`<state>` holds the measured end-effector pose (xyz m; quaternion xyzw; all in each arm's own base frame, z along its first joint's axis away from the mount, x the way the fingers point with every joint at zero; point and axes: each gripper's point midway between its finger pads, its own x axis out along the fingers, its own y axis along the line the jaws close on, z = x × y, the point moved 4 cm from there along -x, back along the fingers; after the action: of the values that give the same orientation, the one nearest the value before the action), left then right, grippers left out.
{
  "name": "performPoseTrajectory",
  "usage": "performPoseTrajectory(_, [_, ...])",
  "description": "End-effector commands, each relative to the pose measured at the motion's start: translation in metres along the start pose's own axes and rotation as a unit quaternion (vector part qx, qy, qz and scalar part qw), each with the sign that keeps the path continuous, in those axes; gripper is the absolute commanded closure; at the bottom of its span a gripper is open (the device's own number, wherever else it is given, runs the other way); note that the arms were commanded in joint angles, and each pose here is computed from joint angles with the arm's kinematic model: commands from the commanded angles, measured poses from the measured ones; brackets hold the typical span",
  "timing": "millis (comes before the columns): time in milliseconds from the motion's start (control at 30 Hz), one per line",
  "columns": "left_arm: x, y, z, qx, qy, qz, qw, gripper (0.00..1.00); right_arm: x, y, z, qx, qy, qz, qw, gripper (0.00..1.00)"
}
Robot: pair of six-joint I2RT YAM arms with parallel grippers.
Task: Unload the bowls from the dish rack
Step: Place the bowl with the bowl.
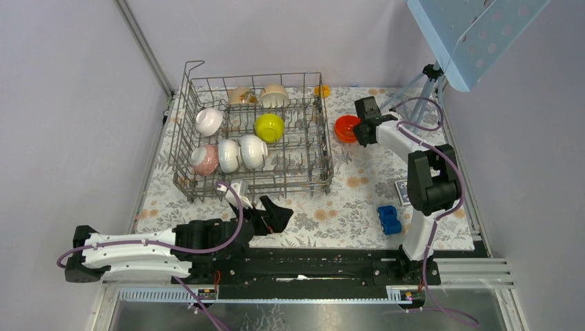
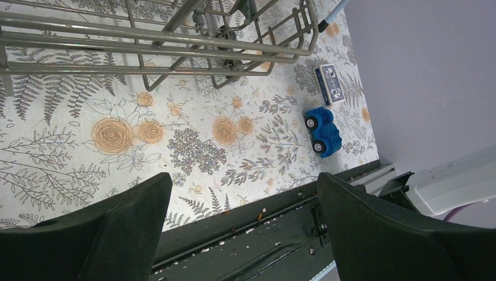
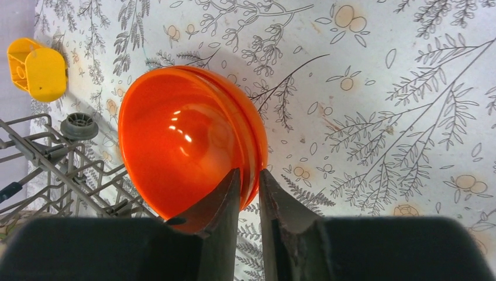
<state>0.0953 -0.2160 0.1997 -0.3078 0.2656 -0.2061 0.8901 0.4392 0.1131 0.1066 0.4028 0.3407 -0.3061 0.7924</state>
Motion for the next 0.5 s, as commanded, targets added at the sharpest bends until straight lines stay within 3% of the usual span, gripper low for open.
performPoseTrajectory(0, [0.0013, -0.0037, 0.0012, -0.012, -0.005, -0.009, 1.0, 0.01, -0.0065, 0.0082, 0.0034, 0.001, 0.004, 0.032, 0.999, 0.78])
performPoseTrajectory(300, [0.0022, -0.0032, 0.0007, -0.01, -0.006, -0.007, 1.0, 0.01, -0.0081, 0.0088, 0.0078, -0.003, -0.003, 0.036, 0.999, 0.81])
performPoseTrajectory(467, [0.0012, -0.0036, 0.0015, -0.012, -0.006, -0.008, 1.0, 0.01, -0.013, 0.0086, 0.0098, -0.004, -0.003, 0.042, 0.999, 0.67])
